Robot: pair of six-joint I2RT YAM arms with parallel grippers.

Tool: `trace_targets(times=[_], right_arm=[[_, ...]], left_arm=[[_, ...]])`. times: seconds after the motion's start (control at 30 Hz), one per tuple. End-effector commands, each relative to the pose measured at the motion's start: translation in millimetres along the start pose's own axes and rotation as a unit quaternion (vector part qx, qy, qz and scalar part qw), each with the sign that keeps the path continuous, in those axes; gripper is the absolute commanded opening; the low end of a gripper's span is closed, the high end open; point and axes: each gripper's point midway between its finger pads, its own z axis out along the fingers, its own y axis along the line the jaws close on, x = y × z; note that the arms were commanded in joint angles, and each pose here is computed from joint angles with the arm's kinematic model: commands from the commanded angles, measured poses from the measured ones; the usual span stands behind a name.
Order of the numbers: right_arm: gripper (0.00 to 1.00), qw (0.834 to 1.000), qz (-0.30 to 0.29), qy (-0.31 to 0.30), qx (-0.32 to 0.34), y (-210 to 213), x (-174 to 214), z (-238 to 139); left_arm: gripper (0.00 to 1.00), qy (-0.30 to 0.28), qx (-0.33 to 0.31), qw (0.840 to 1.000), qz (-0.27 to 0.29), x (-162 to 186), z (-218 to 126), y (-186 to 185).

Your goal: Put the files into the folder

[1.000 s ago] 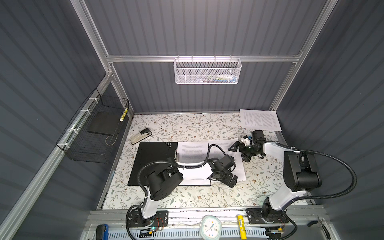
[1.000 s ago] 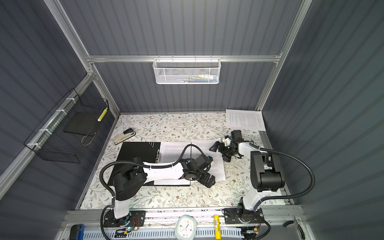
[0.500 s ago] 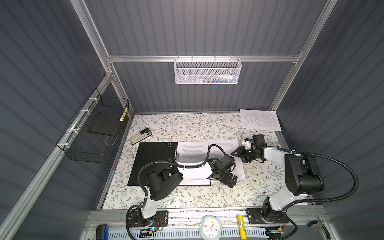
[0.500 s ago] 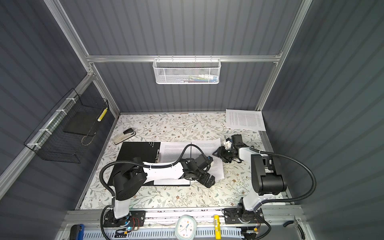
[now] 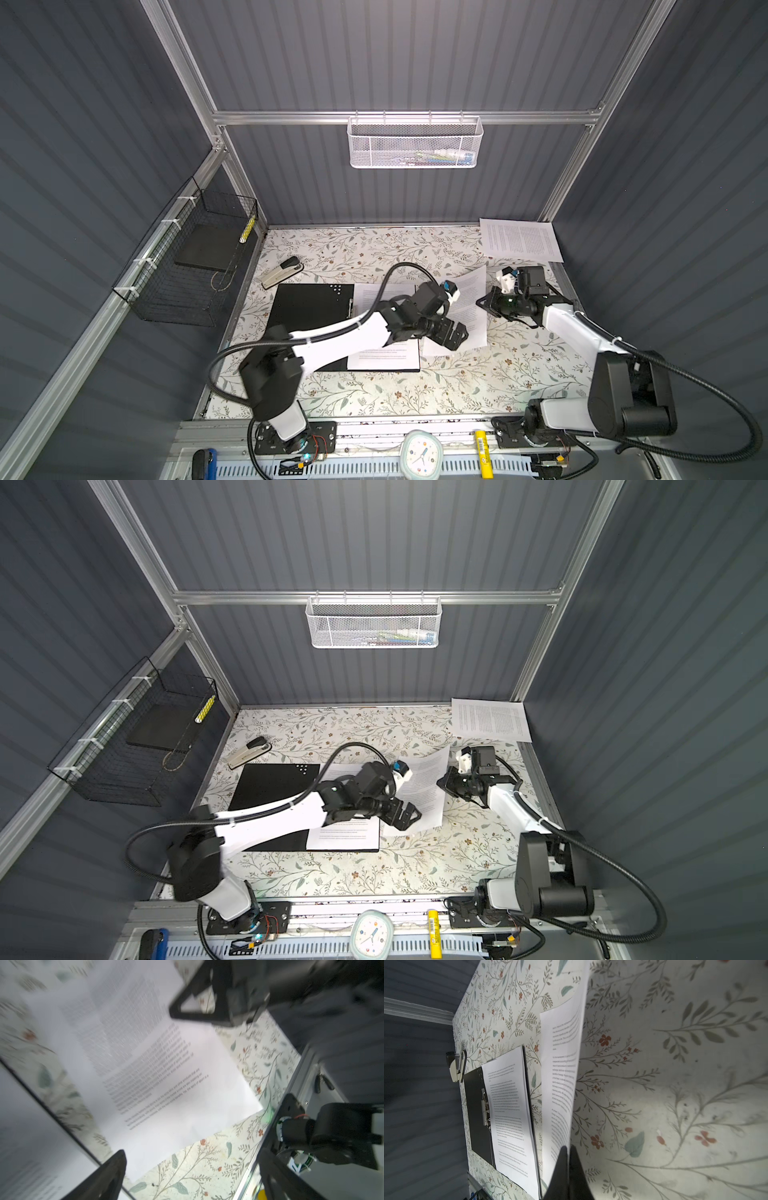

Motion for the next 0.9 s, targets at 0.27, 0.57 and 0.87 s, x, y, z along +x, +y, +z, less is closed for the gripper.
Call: trace_targets(times=[0.27, 0.57, 0.87], right_arm=[[0.00, 0.991, -0.084, -0.027, -0.098, 159.6, 10.3, -51.8], [0.00, 0.953, -0.115, 0.000, -0.280, 287.9, 28.1, -66.7], [0.00, 0.983, -0.017, 0.009, -0.183, 172.1, 24.3, 33.6]], left_arm=[[1.00, -0.103, -0.316, 0.939, 0.089, 15.8, -143.2, 114.3], [1.00, -0.091, -0.376, 0.917, 0.099, 43.9, -183.2, 139.0], [1.00, -0.108, -0.379, 0.913, 0.105, 40.6, -190.6, 139.4]])
